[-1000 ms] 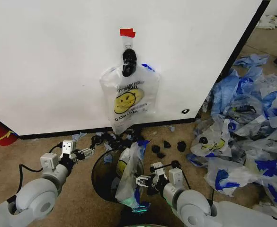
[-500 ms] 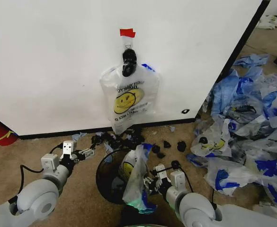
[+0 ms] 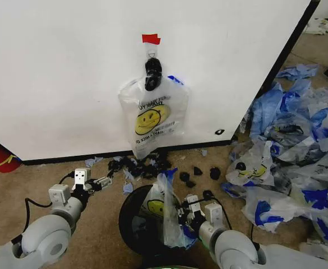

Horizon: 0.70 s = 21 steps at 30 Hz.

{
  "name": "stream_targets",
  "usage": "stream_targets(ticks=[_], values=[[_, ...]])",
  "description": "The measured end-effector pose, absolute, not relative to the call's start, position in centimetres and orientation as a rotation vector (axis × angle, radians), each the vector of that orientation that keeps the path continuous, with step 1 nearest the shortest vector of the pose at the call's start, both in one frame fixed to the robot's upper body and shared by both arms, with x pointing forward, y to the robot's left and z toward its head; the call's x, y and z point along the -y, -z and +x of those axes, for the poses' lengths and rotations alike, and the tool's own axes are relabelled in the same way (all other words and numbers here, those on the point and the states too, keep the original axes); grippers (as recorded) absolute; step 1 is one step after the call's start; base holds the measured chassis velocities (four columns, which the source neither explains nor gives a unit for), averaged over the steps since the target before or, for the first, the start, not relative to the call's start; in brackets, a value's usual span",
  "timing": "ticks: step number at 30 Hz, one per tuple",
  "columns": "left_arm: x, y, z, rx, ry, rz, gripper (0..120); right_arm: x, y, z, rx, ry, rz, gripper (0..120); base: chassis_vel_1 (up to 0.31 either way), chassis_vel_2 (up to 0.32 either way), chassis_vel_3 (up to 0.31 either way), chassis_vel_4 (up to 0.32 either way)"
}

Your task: Pick up the garbage bag from the wall and place it over the trash bin.

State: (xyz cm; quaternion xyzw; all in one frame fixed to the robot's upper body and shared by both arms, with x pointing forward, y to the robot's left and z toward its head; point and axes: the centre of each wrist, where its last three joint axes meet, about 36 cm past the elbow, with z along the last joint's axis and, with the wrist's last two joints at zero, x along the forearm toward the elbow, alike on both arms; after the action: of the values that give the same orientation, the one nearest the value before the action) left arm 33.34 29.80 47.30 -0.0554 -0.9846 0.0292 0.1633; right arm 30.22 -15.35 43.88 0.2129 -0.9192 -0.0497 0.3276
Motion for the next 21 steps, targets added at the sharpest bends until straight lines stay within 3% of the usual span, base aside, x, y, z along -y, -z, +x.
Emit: stream_targets(ticks=[11, 21], values=[[-29.1, -48.0, 33.5, 2.817, -0.151, -0.172, 100, 19.0, -44.4, 33.5, 2.616, -0.103, 0.608, 0, 0.000, 0.000, 0.000, 0.000], [-27.2, -50.3, 33.1, 2.856, -0.494, -0.430, 100, 24.8, -46.2, 36.1, 2.820, -0.461, 0.717, 0, 0.000, 0.000, 0.000, 0.000]])
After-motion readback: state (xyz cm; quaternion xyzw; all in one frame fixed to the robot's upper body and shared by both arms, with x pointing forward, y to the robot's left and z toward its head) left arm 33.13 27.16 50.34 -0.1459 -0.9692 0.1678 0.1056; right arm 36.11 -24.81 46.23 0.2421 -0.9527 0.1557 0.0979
